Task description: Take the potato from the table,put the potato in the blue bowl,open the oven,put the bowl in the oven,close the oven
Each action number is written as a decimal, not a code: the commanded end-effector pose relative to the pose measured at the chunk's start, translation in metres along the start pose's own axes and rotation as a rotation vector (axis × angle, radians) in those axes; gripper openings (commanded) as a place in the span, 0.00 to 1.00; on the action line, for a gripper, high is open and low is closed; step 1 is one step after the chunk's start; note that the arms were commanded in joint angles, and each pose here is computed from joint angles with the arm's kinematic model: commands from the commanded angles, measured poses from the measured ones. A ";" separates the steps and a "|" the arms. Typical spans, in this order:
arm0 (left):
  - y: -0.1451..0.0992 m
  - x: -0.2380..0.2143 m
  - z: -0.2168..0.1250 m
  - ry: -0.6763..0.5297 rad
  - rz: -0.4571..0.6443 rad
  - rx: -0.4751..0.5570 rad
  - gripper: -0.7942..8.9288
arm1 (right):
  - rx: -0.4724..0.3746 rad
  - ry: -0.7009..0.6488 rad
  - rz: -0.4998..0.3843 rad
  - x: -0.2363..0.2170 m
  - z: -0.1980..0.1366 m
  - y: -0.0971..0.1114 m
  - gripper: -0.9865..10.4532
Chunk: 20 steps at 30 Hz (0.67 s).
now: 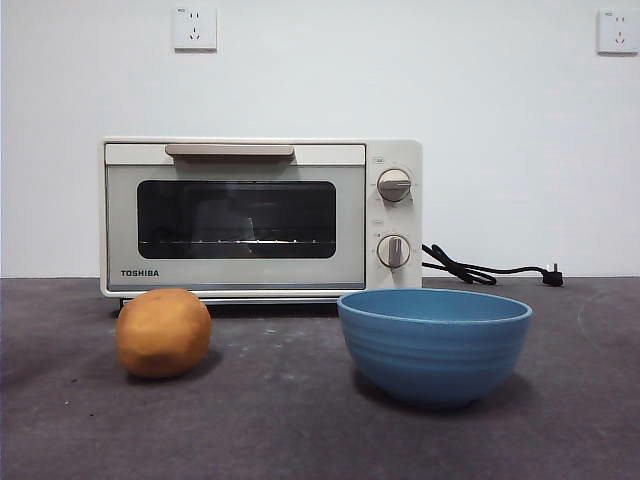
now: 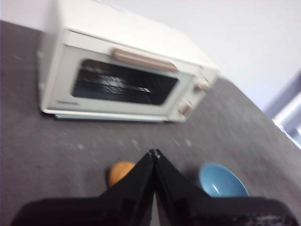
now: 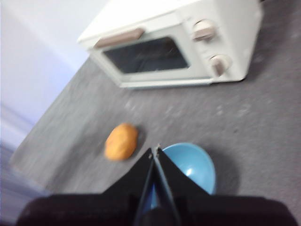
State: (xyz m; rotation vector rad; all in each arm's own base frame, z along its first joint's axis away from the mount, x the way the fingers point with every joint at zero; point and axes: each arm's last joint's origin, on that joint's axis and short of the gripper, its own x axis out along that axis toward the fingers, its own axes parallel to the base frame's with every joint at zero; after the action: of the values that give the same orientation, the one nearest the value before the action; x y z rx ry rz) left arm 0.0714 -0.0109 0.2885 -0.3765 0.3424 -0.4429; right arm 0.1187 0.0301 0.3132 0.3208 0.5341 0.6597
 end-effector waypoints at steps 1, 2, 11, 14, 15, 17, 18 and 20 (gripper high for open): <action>-0.005 0.001 0.013 0.064 -0.041 0.085 0.07 | -0.112 0.054 0.032 -0.004 0.021 0.011 0.08; -0.007 0.001 0.018 0.088 -0.058 0.096 0.07 | -0.129 0.081 0.039 -0.004 0.028 0.015 0.08; -0.026 -0.005 0.053 0.234 -0.152 0.167 0.07 | -0.257 0.284 0.166 0.005 0.057 0.046 0.08; -0.031 -0.009 0.058 0.259 -0.155 0.188 0.07 | -0.275 0.318 0.210 0.010 0.054 0.052 0.08; -0.032 -0.010 0.058 0.258 -0.157 0.195 0.07 | -0.280 0.323 0.221 0.011 0.054 0.054 0.08; -0.032 -0.010 0.059 0.256 -0.159 0.198 0.07 | -0.288 0.326 0.233 0.011 0.053 0.056 0.09; -0.032 -0.011 0.059 0.257 -0.159 0.196 0.07 | -0.291 0.326 0.238 0.011 0.053 0.057 0.10; -0.032 -0.011 0.059 0.257 -0.159 0.196 0.07 | -0.293 0.326 0.240 0.011 0.053 0.057 0.16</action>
State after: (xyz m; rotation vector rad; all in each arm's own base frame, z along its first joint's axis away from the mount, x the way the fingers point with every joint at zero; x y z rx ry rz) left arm 0.0748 -0.0166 0.3558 -0.1742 0.5245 -0.6683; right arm 0.1282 0.0736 0.3768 0.0069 0.7170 1.0120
